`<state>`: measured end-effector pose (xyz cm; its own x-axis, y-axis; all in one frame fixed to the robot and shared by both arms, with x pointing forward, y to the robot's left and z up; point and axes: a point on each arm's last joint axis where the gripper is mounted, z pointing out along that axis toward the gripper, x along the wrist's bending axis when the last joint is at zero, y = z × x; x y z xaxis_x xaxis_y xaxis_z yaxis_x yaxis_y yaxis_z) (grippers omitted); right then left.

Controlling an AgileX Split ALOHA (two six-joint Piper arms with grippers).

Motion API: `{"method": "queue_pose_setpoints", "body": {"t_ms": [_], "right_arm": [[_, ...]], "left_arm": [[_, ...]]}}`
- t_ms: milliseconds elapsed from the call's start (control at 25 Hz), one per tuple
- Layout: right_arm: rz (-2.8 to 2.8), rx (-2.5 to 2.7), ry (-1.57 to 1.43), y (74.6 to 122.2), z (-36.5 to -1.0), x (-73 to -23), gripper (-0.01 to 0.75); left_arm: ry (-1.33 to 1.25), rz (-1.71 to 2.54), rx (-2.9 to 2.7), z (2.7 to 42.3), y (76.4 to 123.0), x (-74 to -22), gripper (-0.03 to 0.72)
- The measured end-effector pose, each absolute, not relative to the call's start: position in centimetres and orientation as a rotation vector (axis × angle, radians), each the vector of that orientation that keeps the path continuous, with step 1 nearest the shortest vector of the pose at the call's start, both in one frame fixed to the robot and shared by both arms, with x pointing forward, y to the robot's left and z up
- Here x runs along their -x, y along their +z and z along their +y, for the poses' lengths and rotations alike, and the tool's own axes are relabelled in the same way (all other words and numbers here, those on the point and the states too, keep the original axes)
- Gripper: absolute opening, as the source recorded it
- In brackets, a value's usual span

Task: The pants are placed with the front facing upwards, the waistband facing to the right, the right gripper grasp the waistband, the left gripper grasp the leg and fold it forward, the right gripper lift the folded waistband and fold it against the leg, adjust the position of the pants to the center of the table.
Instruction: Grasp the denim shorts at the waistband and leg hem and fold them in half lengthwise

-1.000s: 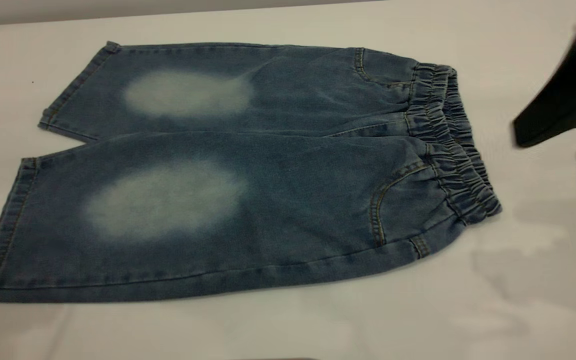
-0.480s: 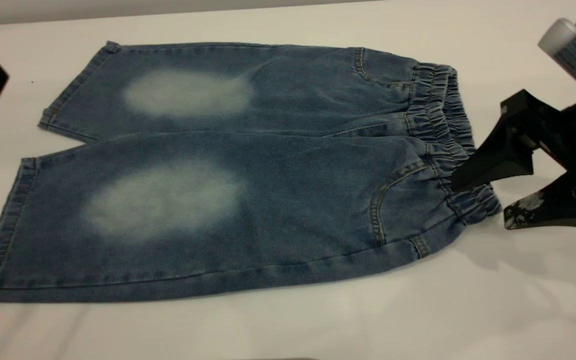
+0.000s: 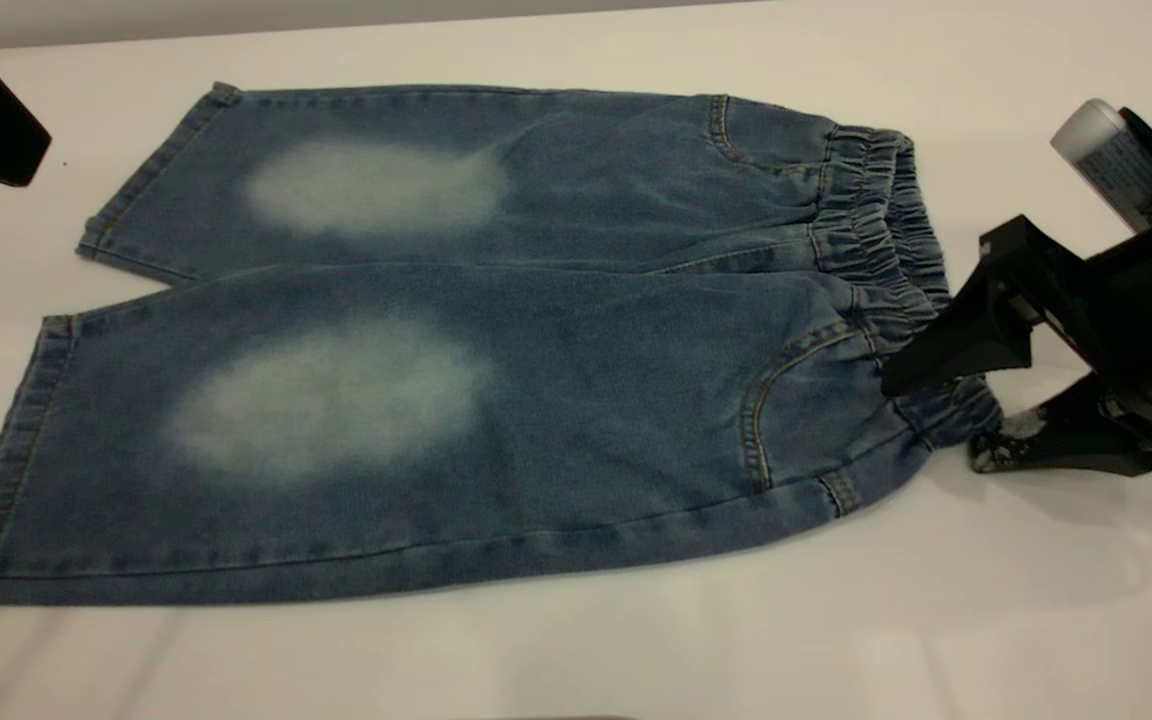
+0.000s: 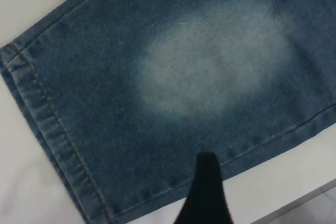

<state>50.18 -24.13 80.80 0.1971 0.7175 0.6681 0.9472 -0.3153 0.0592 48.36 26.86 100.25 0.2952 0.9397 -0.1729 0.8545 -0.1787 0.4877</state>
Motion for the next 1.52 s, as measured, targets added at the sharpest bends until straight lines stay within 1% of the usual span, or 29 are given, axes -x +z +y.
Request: {"method": "queue_pose_setpoints", "body": {"t_ms": [840,1160,1520], "right_arm": [[-1.727,2.048,-0.936,80.4,-24.2,-51.6,0.506],[-1.759,1.8,-1.144,81.4,-23.0,-51.6,0.505],[-1.822,1.898,-1.036,80.6,-23.7,-51.5,0.467]], "left_arm": [[0.23,1.596,-2.071,26.9,100.3,-48.4,0.547],[0.228,1.596,-2.068,26.9,100.3,-48.4,0.547],[0.217,1.603,-2.05,26.8,100.3,-48.4,0.548]]}}
